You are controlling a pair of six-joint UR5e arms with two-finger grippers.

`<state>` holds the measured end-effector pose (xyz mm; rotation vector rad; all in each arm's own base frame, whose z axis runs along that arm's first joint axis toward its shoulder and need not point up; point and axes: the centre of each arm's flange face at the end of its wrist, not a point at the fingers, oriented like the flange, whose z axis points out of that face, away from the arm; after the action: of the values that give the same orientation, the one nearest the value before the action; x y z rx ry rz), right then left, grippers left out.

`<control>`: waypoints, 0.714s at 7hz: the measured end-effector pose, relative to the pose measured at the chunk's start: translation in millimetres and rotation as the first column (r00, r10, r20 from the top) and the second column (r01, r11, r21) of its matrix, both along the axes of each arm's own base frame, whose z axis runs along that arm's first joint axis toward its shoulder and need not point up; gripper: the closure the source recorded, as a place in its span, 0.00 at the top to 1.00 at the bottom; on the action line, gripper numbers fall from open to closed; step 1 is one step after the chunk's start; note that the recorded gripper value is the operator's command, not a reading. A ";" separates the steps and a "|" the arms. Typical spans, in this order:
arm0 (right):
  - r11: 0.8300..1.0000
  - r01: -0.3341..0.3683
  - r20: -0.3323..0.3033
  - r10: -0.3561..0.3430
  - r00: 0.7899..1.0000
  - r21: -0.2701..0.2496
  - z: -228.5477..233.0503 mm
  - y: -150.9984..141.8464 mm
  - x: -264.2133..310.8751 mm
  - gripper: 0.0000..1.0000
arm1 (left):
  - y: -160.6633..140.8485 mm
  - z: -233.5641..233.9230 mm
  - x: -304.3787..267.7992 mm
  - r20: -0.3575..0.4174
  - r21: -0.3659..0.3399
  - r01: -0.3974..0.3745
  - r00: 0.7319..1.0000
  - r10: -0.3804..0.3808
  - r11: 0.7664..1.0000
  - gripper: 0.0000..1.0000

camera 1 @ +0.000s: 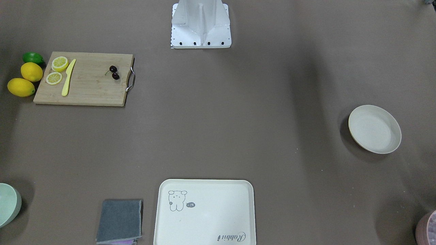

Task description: Place red cherry on plate

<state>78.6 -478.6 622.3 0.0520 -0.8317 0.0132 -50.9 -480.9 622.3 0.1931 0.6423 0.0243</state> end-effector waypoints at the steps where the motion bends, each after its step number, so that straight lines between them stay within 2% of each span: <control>1: 1.000 0.000 0.000 0.000 1.000 0.000 0.2 0.3 0.0 1.00 | -0.3 -0.5 0.1 0.000 0.001 0.000 1.000 0.000 1.000 0.98; 5: 1.000 -0.001 0.002 0.001 1.000 0.007 -4.2 -0.5 -0.2 1.00 | 2.8 3.2 -0.3 -0.001 -0.008 0.000 1.000 0.000 1.000 0.98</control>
<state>78.4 -479.0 618.1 0.0592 -0.8342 0.0107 -51.2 -478.0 625.6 0.1857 0.6431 0.0214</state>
